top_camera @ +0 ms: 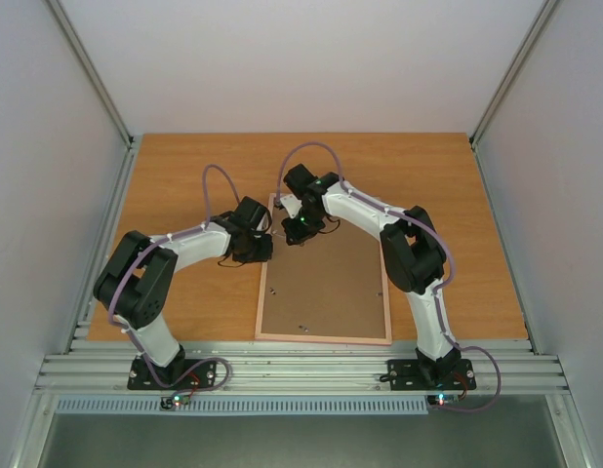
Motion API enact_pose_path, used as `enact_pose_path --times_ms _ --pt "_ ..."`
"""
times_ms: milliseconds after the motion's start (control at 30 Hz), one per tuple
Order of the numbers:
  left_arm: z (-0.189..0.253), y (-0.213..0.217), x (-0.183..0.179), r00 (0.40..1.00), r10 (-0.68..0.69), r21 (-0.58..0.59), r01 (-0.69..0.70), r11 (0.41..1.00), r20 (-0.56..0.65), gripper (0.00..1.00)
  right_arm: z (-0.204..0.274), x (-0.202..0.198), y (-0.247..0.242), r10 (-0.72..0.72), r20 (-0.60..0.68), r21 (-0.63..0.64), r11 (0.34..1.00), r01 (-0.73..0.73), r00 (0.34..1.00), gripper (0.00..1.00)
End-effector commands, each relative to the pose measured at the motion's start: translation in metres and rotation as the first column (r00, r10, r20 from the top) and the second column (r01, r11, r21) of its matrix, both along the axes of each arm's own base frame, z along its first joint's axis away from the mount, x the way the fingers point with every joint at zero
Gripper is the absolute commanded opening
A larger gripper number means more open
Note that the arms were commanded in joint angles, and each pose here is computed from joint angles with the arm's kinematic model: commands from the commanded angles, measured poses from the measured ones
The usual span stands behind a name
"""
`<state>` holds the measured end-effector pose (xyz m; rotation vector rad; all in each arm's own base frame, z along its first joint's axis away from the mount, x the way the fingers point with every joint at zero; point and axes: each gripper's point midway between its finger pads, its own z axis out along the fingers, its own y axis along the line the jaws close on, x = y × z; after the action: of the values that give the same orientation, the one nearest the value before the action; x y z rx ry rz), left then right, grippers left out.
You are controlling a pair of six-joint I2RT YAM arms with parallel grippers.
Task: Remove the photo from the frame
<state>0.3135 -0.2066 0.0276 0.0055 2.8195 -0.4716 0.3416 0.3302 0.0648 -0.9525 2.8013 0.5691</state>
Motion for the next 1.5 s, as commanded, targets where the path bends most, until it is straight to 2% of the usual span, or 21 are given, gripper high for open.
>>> enact_pose_path --times_ms 0,400,600,800,1100,1467 --pt "-0.007 0.000 -0.018 0.999 -0.016 -0.003 0.016 1.000 -0.052 0.07 -0.008 -0.018 -0.022 -0.008 -0.046 -0.108 0.994 0.003 0.999 0.01" --pt "-0.010 0.001 -0.020 0.998 -0.012 0.000 0.012 1.000 -0.058 0.07 0.007 -0.025 -0.034 -0.019 -0.019 -0.122 0.992 0.016 1.000 0.01" --pt "-0.006 -0.001 -0.020 0.999 -0.012 -0.018 0.011 1.000 -0.051 0.08 0.028 -0.027 -0.024 -0.016 0.013 -0.026 1.000 0.016 1.000 0.01" --pt "0.002 -0.001 -0.017 1.000 -0.005 -0.025 0.004 1.000 -0.031 0.12 0.046 -0.025 -0.033 -0.061 0.082 0.017 0.998 0.060 0.995 0.01" --pt "0.021 0.002 -0.003 1.000 -0.013 0.015 0.013 1.000 0.021 0.26 0.054 -0.032 -0.067 -0.183 0.204 0.072 0.983 0.172 0.962 0.01" --pt "0.014 -0.003 0.010 0.999 -0.039 0.048 0.038 0.998 0.018 0.28 0.055 -0.051 -0.092 -0.253 0.259 0.107 0.967 0.232 0.932 0.01"
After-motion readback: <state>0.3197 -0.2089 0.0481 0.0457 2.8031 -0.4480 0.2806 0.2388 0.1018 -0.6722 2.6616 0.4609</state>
